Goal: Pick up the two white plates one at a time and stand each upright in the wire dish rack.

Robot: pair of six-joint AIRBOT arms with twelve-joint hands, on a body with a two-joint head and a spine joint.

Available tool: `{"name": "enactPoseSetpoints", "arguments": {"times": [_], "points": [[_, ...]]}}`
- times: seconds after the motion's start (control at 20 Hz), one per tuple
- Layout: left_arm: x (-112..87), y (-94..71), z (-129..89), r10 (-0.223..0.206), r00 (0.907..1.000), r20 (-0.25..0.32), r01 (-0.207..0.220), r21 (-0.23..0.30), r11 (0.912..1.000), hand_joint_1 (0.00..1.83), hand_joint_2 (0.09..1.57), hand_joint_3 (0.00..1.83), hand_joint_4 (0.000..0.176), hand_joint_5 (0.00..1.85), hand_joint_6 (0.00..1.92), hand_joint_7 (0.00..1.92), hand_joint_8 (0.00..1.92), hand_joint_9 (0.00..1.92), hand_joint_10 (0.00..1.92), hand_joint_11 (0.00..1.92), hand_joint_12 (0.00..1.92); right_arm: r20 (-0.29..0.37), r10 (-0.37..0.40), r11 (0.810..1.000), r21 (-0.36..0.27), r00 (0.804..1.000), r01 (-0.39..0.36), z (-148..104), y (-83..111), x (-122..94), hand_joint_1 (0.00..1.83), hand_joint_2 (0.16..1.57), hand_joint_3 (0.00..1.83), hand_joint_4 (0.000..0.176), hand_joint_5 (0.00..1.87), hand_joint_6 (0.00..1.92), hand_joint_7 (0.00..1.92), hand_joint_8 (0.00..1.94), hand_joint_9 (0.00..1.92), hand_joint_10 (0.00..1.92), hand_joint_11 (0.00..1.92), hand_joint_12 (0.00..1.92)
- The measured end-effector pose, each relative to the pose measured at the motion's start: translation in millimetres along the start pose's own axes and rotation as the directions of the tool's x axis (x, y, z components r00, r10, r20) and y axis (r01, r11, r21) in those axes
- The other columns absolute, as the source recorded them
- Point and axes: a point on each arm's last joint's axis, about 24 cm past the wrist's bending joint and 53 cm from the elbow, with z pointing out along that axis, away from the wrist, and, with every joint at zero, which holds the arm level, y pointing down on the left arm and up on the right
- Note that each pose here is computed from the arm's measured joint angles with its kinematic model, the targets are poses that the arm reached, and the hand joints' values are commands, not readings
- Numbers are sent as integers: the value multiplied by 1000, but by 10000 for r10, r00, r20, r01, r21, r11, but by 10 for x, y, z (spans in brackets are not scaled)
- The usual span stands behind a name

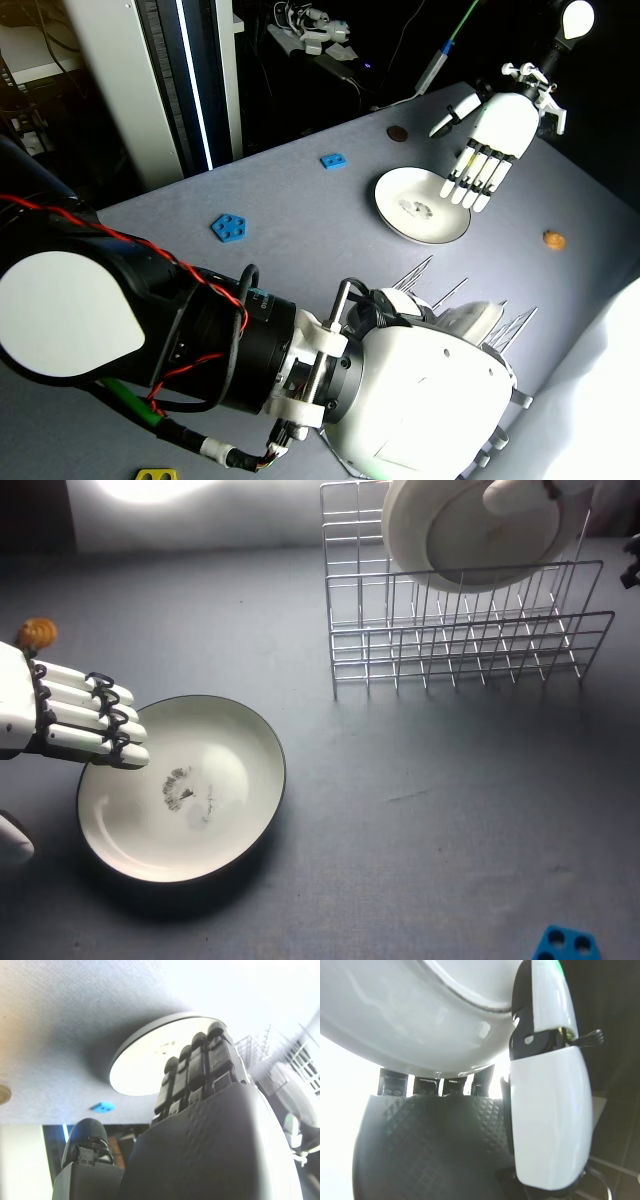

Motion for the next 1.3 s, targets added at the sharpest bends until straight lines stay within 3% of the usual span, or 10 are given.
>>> {"name": "enactPoseSetpoints", "arguments": {"times": [0.8, 0.9, 1.3], "points": [[-2, 21, -6, 5, 10000, 0, -5, -51, 10000, 0, 1151, 4, 0, 0, 0, 0, 0, 0, 0, 0, 0, -115, -87, 10000, 37, 9999, 88, -8, -65, 25, 1236, 1075, 0, 26, 1037, 931, 1127, 705, 1219, 0, 779, 957], [-2, 22, -7, 4, 10000, 0, -4, -51, 10000, 0, 1146, 1, 0, 0, 0, 0, 0, 0, 0, 0, 0, -132, -62, 10000, 50, 9999, 63, -11, -78, 31, 1246, 1055, 0, 27, 1089, 847, 1176, 620, 1240, 6, 822, 933], [1, 22, -6, 11, 10000, -9, -11, -53, 10000, 0, 1143, 0, 0, 0, 0, 0, 0, 0, 0, 0, 0, -193, -46, 10000, 72, 9998, 47, -2, -102, 61, 1244, 1060, 2, 25, 1071, 878, 1156, 656, 1224, 2, 800, 937]]}}
